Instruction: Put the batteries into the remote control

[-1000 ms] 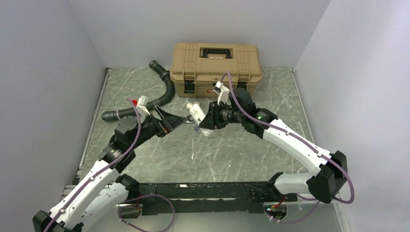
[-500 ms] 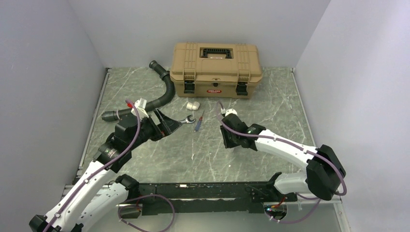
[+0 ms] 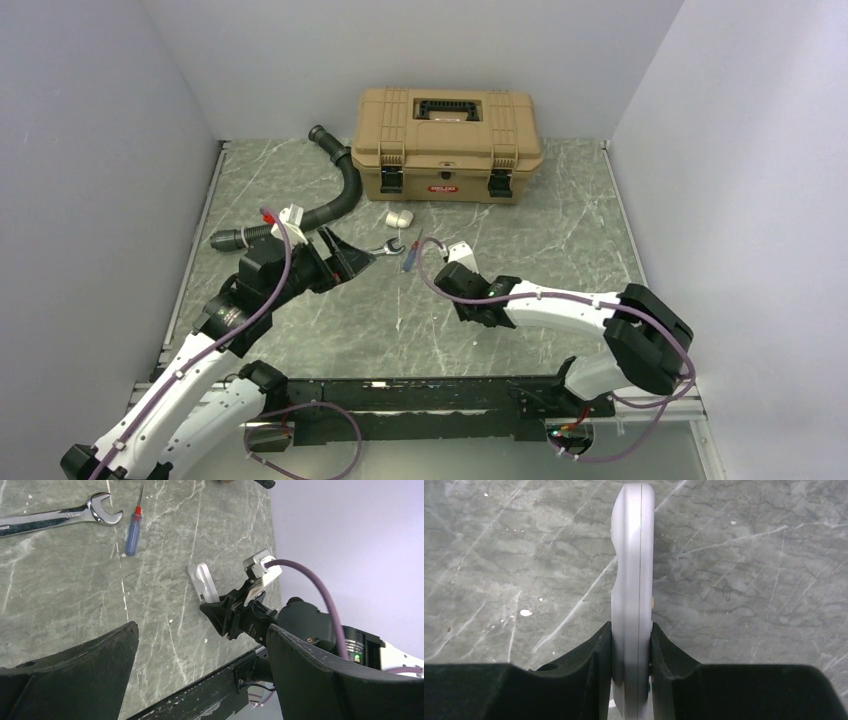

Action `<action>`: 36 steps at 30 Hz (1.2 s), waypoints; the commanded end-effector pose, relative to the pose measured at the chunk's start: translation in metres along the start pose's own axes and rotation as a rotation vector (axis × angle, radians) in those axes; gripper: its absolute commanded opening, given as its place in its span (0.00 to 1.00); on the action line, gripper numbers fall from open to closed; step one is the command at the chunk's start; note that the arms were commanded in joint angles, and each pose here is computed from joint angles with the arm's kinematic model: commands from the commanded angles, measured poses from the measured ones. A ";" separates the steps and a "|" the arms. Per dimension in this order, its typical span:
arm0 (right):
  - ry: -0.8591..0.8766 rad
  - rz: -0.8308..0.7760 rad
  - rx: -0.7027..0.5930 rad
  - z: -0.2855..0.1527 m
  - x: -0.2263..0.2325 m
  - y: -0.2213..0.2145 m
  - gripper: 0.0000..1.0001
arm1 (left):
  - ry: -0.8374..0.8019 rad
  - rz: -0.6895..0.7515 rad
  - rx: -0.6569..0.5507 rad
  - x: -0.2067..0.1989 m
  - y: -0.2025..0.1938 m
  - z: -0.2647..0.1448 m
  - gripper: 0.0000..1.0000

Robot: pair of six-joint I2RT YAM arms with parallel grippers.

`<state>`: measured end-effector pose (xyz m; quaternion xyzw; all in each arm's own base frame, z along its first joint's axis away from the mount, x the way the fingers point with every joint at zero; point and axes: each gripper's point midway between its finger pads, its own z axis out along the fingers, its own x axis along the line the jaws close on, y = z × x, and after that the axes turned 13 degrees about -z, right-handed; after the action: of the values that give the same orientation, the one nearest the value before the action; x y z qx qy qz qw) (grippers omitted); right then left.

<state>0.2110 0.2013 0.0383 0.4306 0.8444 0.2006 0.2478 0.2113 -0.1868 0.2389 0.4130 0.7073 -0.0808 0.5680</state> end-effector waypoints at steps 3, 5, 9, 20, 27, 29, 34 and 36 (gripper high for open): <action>-0.072 -0.001 -0.051 0.011 0.005 0.014 0.00 | -0.031 0.011 -0.042 -0.012 0.010 -0.006 0.99; -0.069 -0.013 -0.042 0.013 0.008 0.012 0.02 | -0.030 0.011 -0.041 -0.012 0.010 -0.006 0.99; -0.074 -0.031 -0.030 0.015 0.010 0.009 0.10 | -0.039 0.009 -0.044 -0.013 0.010 -0.006 0.99; -0.082 -0.043 -0.029 0.014 0.010 0.008 0.39 | -0.057 0.006 -0.050 -0.015 0.011 -0.006 0.99; -0.078 -0.040 -0.030 0.014 0.013 0.010 0.48 | -0.058 0.009 -0.049 -0.015 0.011 -0.006 1.00; -0.077 -0.040 -0.029 0.013 0.013 0.011 0.50 | -0.060 0.008 -0.050 -0.016 0.011 -0.007 0.99; -0.056 -0.043 -0.029 0.014 0.017 0.011 0.63 | -0.052 0.008 -0.049 -0.013 0.010 -0.007 0.99; -0.046 -0.040 -0.029 0.014 0.020 0.011 0.66 | -0.048 0.009 -0.050 -0.012 0.010 -0.008 0.99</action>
<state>0.2114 0.2119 0.0209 0.4097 0.8502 0.1770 0.2795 0.2105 -0.1843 0.2436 0.4083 0.7036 -0.0773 0.5764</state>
